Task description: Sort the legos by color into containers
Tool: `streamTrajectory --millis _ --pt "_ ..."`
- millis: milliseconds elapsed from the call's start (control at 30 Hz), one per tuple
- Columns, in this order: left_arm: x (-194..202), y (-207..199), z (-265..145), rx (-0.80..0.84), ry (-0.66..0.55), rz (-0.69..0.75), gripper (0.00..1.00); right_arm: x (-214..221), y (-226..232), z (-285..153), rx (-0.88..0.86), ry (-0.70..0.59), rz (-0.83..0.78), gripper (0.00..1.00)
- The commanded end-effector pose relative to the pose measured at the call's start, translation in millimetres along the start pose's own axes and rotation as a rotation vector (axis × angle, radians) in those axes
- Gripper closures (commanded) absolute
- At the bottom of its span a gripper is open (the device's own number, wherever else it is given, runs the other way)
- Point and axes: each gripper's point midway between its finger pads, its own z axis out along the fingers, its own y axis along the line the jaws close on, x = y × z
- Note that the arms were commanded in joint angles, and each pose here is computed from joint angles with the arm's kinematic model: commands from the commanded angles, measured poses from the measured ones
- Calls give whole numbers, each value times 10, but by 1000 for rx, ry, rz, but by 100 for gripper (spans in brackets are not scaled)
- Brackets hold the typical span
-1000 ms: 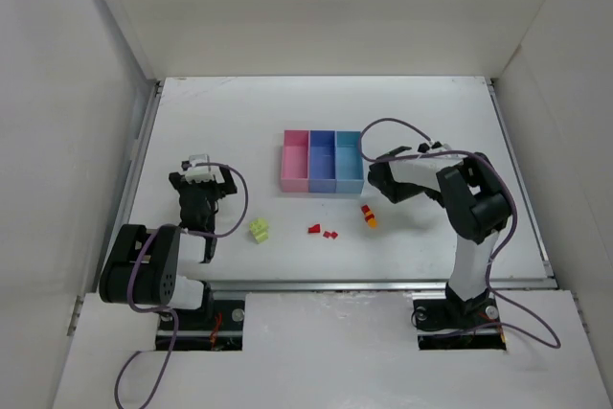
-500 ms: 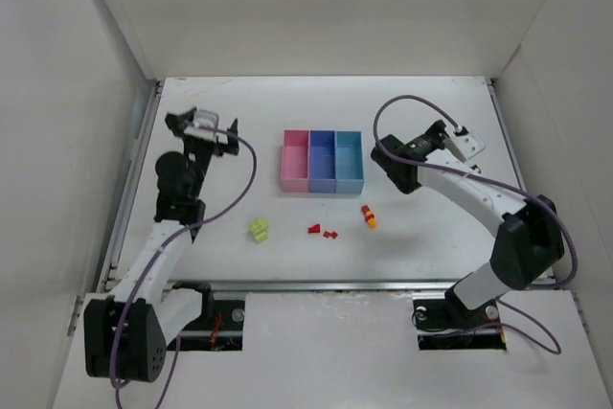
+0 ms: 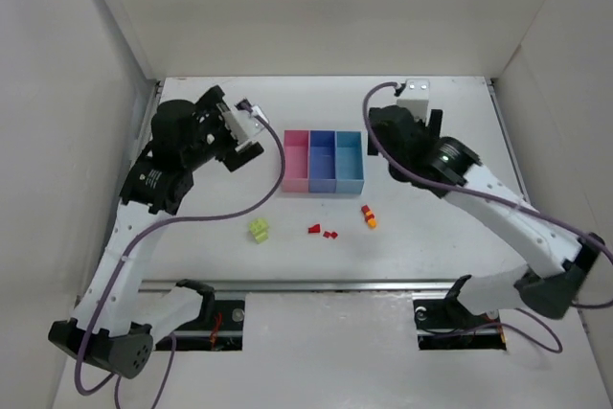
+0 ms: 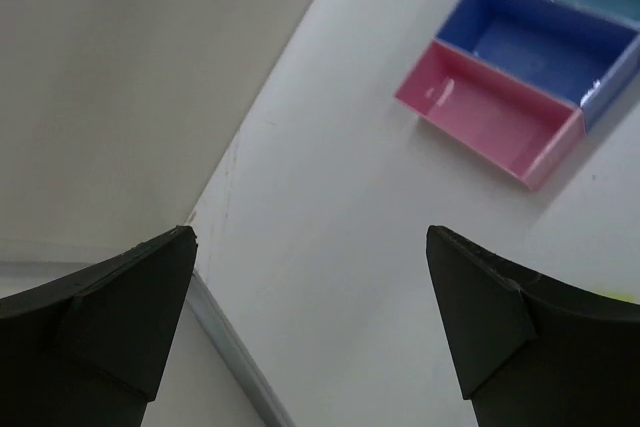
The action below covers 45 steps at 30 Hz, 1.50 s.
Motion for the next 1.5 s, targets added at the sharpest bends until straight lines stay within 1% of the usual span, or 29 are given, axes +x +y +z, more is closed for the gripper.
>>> streamTrajectory --millis 0,33,67,100,133,200,233,267,300,367,400,433,467,533,600,633,667,733,767,833,900,1000,1133,1167,1200,1300,1333,1367,1467 --pt "228 -229 -319 69 125 180 0 -679 92 -500 -415 -177 94 5" --pt "248 -255 -384 83 138 235 0 -579 227 -546 -551 -161 88 4" --pt "248 -301 -478 105 137 296 0 -605 271 -650 -636 -186 85 2" --pt "308 -395 -514 143 150 330 0 -624 286 -783 -712 -217 61 2" --pt "306 -423 -531 148 140 330 0 -546 414 -876 -803 -195 39 1" --pt "242 -511 -499 148 99 219 0 -407 506 -915 -861 -154 20 0" --pt "274 -645 -412 198 100 128 0 -332 548 -941 -892 -132 5 0" --pt "334 -754 -347 240 127 45 0 -212 641 -1009 -961 -94 -5 0" --pt "471 -1008 -160 344 200 -60 0 -176 690 -1050 -999 -87 -11 0" --pt "677 -1344 -75 491 337 -158 0 -106 779 -1111 -1058 -58 -14 0" --pt "867 -1532 61 570 442 -201 0 -45 811 -1070 -1054 -40 -23 0" --pt "954 -1644 40 620 509 -225 0 -37 825 -1097 -1069 -31 -16 0" --pt "988 -1711 79 645 529 -223 0 -29 838 -1086 -1069 -34 -14 0" --pt "1203 -1878 78 665 594 -214 0 -35 791 -985 -1018 -46 19 0" --pt "1310 -1848 212 596 582 -174 0 -156 698 -991 -991 -116 68 0" --pt "1354 -1893 241 594 581 -164 0 -96 684 -960 -980 -113 80 0" --pt "1435 -1954 268 594 583 -164 0 -138 632 -989 -978 -140 96 0" --pt "1519 -2019 263 602 594 -166 4 -92 618 -960 -967 -140 96 0" --pt "1596 -2132 209 628 619 -169 9 -116 586 -966 -959 -150 103 0" --pt "1640 -2260 155 661 635 -172 12 -101 567 -938 -940 -145 102 0" --pt "1678 -2338 139 651 645 -187 12 -107 553 -918 -927 -148 104 0" --pt "1816 -2400 136 602 708 -195 12 -78 537 -869 -902 -144 104 0" --pt "1959 -2310 216 526 744 -154 14 -142 547 -883 -908 -167 117 0" --pt "1959 -2310 216 525 744 -154 16 -142 547 -883 -908 -167 117 0" --pt "1959 -2310 216 525 744 -154 24 -120 572 -859 -906 -157 112 0" --pt "1963 -2335 192 535 740 -158 26 -119 569 -855 -905 -161 103 0" --pt "2010 -2340 169 534 753 -165 33 -119 569 -855 -905 -161 103 0" --pt "1991 -2349 190 538 740 -170 38 -119 569 -855 -905 -161 103 0" --pt "2053 -2374 166 572 757 -182 38 -142 544 -880 -907 -171 109 0"
